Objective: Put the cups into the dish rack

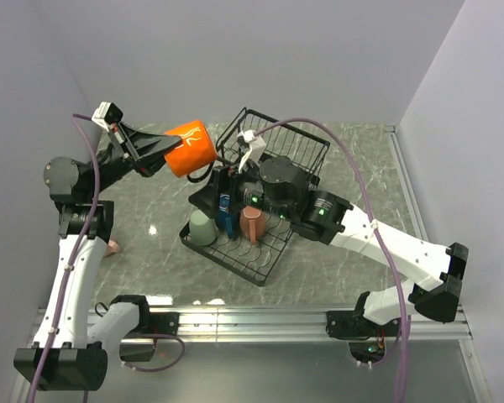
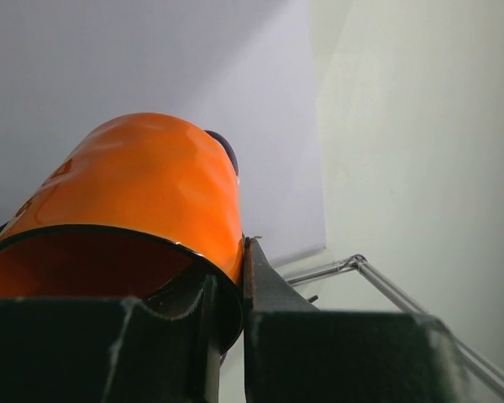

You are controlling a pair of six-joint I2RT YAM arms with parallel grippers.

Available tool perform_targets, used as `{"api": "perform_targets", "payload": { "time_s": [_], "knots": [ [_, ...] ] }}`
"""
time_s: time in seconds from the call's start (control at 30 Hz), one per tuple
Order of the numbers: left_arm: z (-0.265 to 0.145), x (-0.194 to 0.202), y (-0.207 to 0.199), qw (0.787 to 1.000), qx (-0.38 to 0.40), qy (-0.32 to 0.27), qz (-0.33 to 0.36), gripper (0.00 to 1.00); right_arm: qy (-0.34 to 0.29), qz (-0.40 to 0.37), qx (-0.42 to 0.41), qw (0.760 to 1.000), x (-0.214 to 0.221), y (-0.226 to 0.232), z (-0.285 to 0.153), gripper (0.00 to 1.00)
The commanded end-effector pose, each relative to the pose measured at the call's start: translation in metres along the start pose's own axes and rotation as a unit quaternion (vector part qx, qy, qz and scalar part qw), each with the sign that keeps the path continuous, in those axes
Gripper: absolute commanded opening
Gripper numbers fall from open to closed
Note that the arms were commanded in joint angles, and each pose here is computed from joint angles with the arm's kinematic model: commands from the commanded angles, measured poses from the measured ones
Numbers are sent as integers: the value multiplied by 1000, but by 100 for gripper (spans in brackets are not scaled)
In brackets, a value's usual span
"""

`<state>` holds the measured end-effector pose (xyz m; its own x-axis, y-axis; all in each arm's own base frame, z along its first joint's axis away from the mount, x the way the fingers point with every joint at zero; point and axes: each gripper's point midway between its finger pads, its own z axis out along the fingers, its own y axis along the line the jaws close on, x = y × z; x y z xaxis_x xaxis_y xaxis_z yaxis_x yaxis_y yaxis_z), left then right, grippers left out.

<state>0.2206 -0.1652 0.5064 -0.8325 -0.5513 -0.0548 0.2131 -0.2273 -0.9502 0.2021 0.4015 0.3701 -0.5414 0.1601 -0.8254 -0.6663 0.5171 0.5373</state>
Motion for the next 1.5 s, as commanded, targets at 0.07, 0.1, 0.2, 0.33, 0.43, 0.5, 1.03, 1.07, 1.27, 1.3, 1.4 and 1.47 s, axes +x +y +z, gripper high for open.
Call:
{"api": "perform_targets", "payload": {
  "time_s": [0.07,0.1,0.2,0.33,0.43,0.5,1.03,1.07,1.27,1.3,1.4,1.47],
  "knots": [
    [-9,27,-63,984,35,25,-172,0,-85,-42,-32,995,-59,24,-15,96],
    [-9,26,-65,984,36,22,-176,0,-96,-47,-36,994,-65,26,-16,96],
    [-10,31,-75,983,43,27,-175,1,-112,-53,-46,991,-72,27,-17,96],
    [-8,32,-86,984,47,33,-171,1,-127,-52,-70,988,-80,32,-18,95],
    [-9,34,-87,982,46,32,-179,0,-142,-58,-93,984,-93,40,-16,94],
    [-9,35,-87,982,41,32,-180,1,-146,-64,-102,982,-99,42,-14,93],
    [-14,36,-66,980,20,23,-197,0,-156,-27,-243,957,-123,100,-19,53],
    [-14,35,-64,979,20,21,-200,1,-162,-26,-246,955,-126,101,-23,50],
    [-16,31,-47,978,10,12,-206,0,-180,-23,-241,954,-134,101,-43,6],
    [-16,30,-43,978,7,11,-208,1,-182,-24,-241,953,-134,102,-49,3],
    [-16,26,-32,977,-2,6,-212,0,-186,-16,-241,952,-134,101,-62,0],
    [-15,25,-21,977,-18,5,-210,0,-183,-10,-235,954,-134,100,-68,0]
  ]
}}
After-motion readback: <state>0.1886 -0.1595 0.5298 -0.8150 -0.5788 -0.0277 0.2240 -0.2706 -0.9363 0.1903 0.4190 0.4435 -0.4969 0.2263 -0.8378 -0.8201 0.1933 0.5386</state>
